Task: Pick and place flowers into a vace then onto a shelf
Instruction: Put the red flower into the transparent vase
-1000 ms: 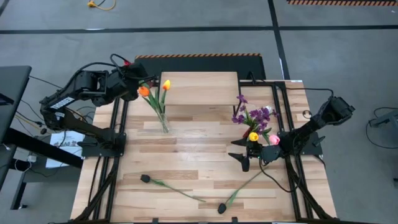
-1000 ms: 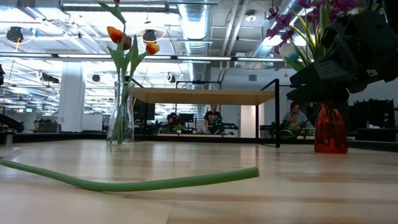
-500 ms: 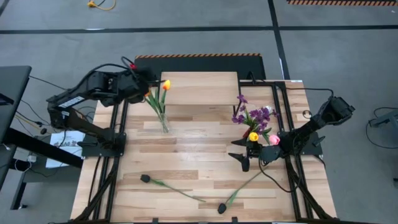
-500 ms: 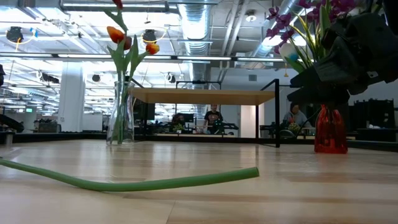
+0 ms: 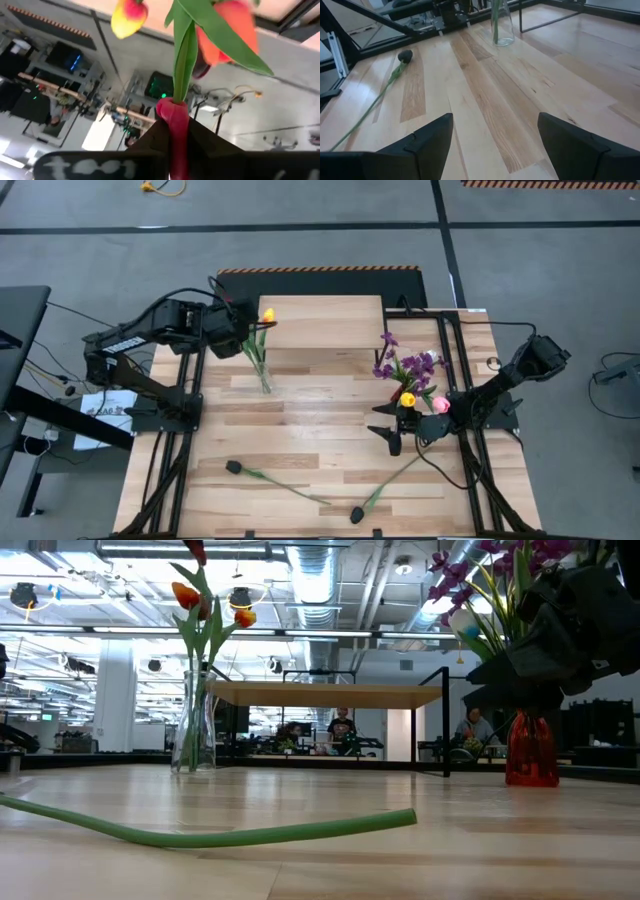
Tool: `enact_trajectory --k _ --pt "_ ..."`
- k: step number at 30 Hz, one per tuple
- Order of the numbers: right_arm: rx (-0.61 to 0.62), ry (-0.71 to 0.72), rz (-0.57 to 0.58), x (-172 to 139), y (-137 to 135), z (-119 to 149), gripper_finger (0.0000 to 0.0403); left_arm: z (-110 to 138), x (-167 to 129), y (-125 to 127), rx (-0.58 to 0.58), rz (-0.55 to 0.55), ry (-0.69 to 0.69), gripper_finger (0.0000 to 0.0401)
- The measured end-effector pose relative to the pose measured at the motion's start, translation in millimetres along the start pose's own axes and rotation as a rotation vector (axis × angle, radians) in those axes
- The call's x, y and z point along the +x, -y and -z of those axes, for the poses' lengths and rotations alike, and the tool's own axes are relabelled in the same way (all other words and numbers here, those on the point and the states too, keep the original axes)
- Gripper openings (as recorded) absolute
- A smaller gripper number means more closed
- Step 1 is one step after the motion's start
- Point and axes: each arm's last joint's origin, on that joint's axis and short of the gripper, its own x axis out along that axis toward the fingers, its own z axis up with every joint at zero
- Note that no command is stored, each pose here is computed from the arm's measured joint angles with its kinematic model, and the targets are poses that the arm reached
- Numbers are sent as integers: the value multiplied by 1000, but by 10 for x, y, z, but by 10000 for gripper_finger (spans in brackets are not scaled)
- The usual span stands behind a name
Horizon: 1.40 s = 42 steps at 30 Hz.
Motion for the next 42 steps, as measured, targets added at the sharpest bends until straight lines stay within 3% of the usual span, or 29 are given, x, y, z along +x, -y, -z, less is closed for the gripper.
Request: enact_trajectory --k 10,16,32,42 --pt "0 0 0 0 0 0 286 -43 -13 10 -146 12 103 48" --pt "1 0 0 0 0 -1 286 -55 -6 -68 -514 -12 204 86" --pt "1 -2 -5 0 -2 0 286 -68 -7 -42 -509 20 245 208" --pt "1 -2 -5 0 -2 0 286 -74 -63 -17 -724 14 183 215"
